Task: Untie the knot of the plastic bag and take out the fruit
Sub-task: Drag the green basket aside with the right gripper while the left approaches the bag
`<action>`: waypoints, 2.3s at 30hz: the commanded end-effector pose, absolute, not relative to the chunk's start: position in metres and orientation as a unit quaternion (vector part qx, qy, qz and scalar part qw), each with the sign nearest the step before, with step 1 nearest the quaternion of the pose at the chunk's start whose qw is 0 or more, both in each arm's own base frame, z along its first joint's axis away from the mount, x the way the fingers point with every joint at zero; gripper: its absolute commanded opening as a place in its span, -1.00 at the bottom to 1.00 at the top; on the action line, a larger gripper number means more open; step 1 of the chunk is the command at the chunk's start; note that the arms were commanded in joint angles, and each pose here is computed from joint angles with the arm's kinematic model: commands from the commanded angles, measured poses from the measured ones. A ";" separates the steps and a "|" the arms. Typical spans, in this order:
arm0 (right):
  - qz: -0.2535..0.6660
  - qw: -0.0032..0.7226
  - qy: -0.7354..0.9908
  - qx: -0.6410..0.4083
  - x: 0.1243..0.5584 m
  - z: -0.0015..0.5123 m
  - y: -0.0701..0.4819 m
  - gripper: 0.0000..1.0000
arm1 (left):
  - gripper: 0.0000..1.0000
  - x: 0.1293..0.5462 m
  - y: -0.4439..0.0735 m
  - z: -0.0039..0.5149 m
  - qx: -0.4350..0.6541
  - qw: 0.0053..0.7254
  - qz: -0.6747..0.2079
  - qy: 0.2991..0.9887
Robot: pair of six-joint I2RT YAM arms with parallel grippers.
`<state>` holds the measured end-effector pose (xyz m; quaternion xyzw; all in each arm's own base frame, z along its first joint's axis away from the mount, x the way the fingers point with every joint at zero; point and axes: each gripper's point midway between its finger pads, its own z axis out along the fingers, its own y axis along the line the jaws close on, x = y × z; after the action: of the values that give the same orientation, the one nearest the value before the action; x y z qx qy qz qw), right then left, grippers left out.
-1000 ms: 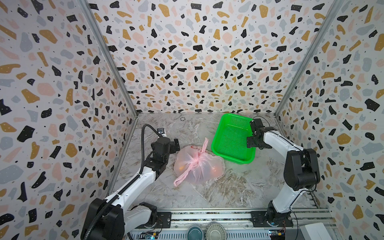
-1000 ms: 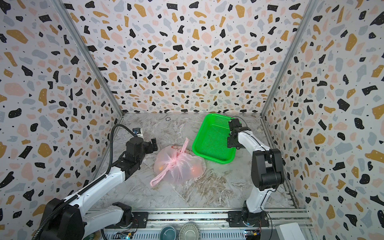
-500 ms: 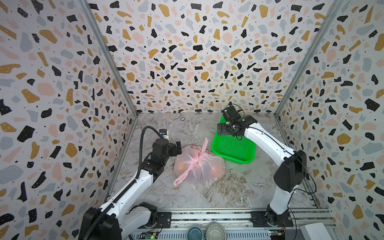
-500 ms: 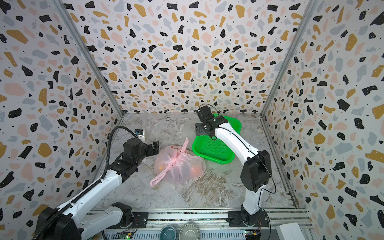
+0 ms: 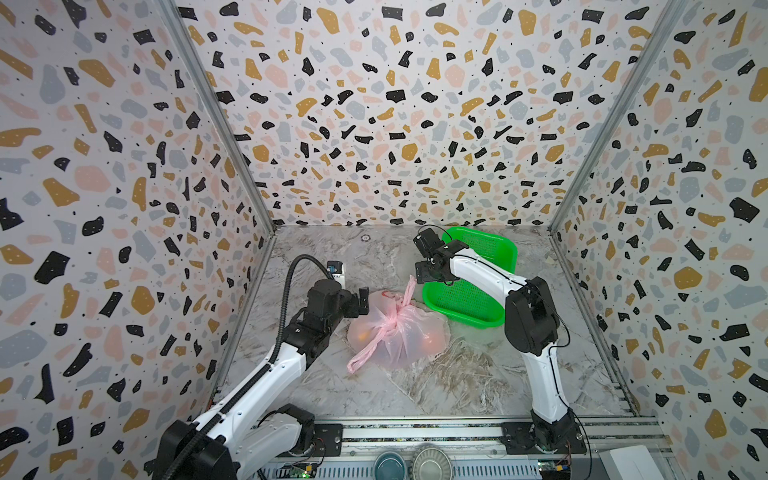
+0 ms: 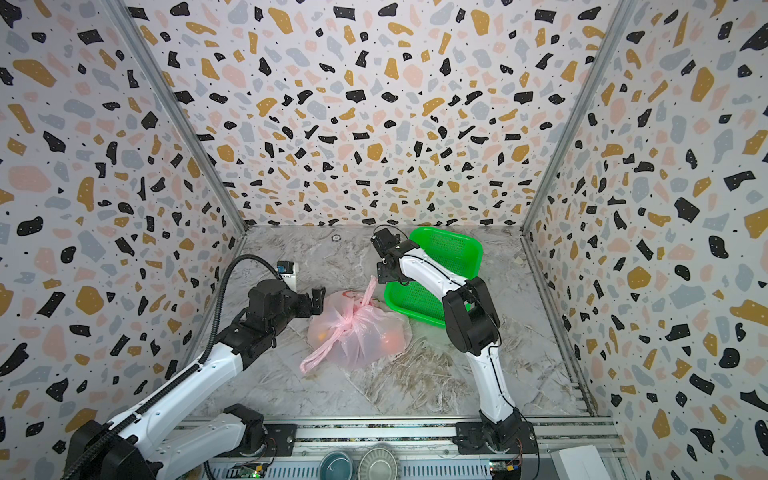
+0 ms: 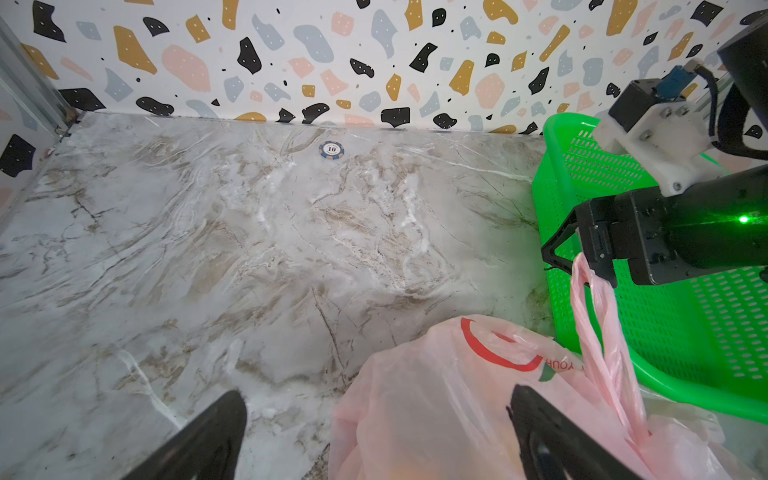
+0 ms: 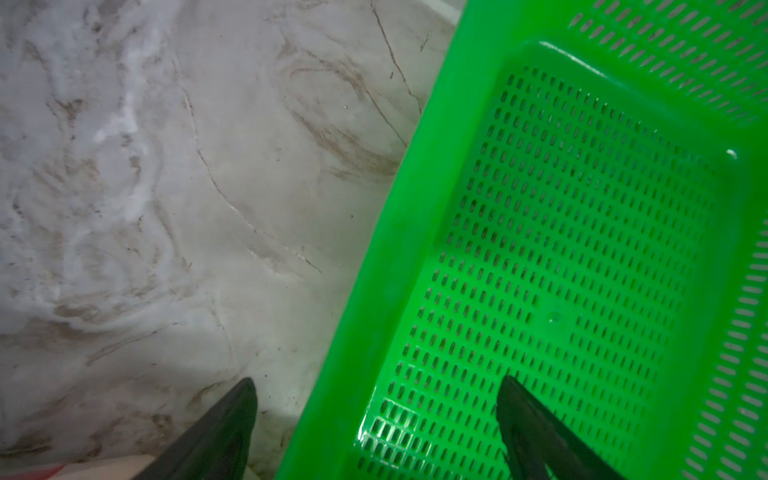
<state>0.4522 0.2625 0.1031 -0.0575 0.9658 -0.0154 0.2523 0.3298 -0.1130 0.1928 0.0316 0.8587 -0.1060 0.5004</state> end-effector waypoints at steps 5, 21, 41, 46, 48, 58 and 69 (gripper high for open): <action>-0.017 0.269 0.961 -0.061 0.474 0.114 0.247 0.20 | 0.99 0.334 -0.114 0.198 0.045 0.502 -0.092 0.859; -0.107 0.215 0.964 -0.117 0.449 0.099 0.168 -0.18 | 1.00 0.335 -0.112 0.199 0.033 0.507 -0.095 0.856; -0.211 0.188 0.952 -0.119 0.487 0.090 0.076 -0.21 | 0.99 0.343 -0.116 0.189 0.028 0.498 -0.094 0.861; -0.218 0.193 0.950 -0.113 0.497 0.090 0.068 -0.21 | 0.99 0.345 -0.116 0.184 0.031 0.493 -0.091 0.865; -0.223 0.194 0.949 -0.112 0.501 0.089 0.064 -0.21 | 0.99 0.346 -0.117 0.184 0.031 0.492 -0.090 0.865; -0.217 0.201 0.949 -0.110 0.512 0.097 0.065 -0.19 | 0.99 0.349 -0.117 0.183 0.034 0.489 -0.085 0.867; -0.126 0.251 0.943 -0.178 0.461 0.185 0.143 0.31 | 0.99 0.339 -0.106 0.185 0.043 0.480 -0.056 0.875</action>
<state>0.4887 0.1143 0.1256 -0.1562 0.9499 -0.1659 0.2139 0.3391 -0.1102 0.1703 0.0387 0.8802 -0.0701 0.4679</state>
